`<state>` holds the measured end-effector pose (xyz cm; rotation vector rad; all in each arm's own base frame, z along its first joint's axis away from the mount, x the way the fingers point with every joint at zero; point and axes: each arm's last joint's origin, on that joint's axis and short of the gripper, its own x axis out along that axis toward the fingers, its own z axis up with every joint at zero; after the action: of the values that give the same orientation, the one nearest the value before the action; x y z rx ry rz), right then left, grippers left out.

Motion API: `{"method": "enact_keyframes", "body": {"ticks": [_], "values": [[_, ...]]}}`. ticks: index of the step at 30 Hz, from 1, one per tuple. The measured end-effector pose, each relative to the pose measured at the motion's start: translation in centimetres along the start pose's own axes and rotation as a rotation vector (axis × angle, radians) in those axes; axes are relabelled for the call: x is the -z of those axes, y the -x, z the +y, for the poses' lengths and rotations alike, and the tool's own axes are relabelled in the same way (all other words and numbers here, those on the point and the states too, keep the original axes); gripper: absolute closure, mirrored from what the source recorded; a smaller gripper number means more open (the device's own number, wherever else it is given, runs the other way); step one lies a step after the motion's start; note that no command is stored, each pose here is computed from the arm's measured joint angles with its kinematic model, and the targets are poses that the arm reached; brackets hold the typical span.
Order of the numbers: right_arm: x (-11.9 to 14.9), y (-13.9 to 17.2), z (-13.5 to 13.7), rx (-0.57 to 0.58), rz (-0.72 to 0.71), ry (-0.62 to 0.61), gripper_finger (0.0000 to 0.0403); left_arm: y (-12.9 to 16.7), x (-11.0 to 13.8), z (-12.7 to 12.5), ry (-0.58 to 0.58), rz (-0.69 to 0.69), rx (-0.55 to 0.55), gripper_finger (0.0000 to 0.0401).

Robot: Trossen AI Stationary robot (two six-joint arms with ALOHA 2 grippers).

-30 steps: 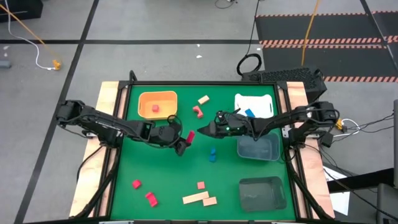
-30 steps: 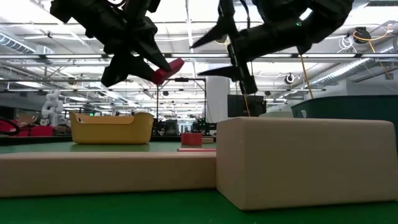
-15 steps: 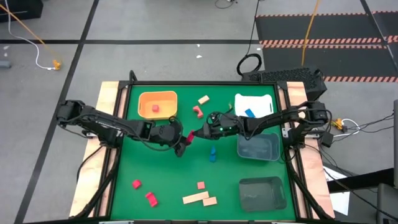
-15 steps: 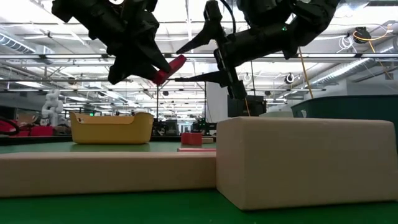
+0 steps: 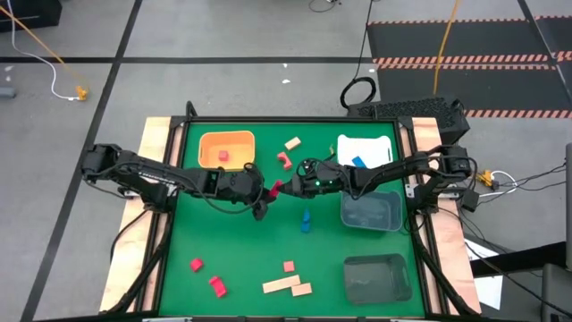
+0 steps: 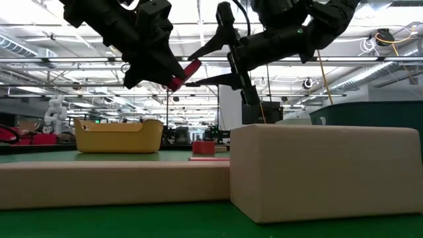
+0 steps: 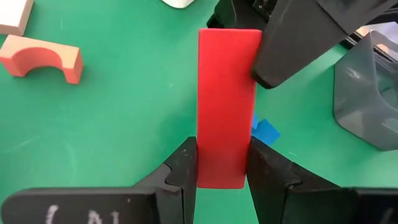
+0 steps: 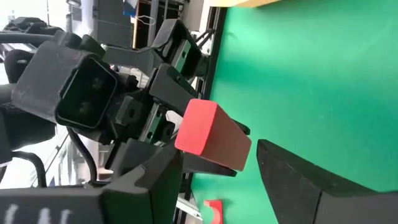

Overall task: Sort & place blocks by color
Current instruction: Put the top red block into the blue bin

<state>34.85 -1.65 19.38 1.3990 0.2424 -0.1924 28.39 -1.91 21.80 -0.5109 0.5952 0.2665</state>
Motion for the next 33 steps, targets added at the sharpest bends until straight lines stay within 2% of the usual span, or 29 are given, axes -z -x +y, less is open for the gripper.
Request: {"method": "enact_keyframes", "body": {"ticks": [9,17,33], "values": [[-0.7,0.1,-0.1,0.016,-0.096,0.017,0.0208,-0.3,0.1,0.0,0.025,0.005,-0.002,0.0295],[-0.8,0.1,0.0,0.007,-0.102,0.025,0.0215,-0.3,-0.5,0.0,0.036,-0.053,0.002,0.0295],[-0.8,0.0,-0.2,0.022,-0.1,0.036,0.0334,-0.4,-0.9,0.7,0.044,-0.082,-0.049,0.0295]]}}
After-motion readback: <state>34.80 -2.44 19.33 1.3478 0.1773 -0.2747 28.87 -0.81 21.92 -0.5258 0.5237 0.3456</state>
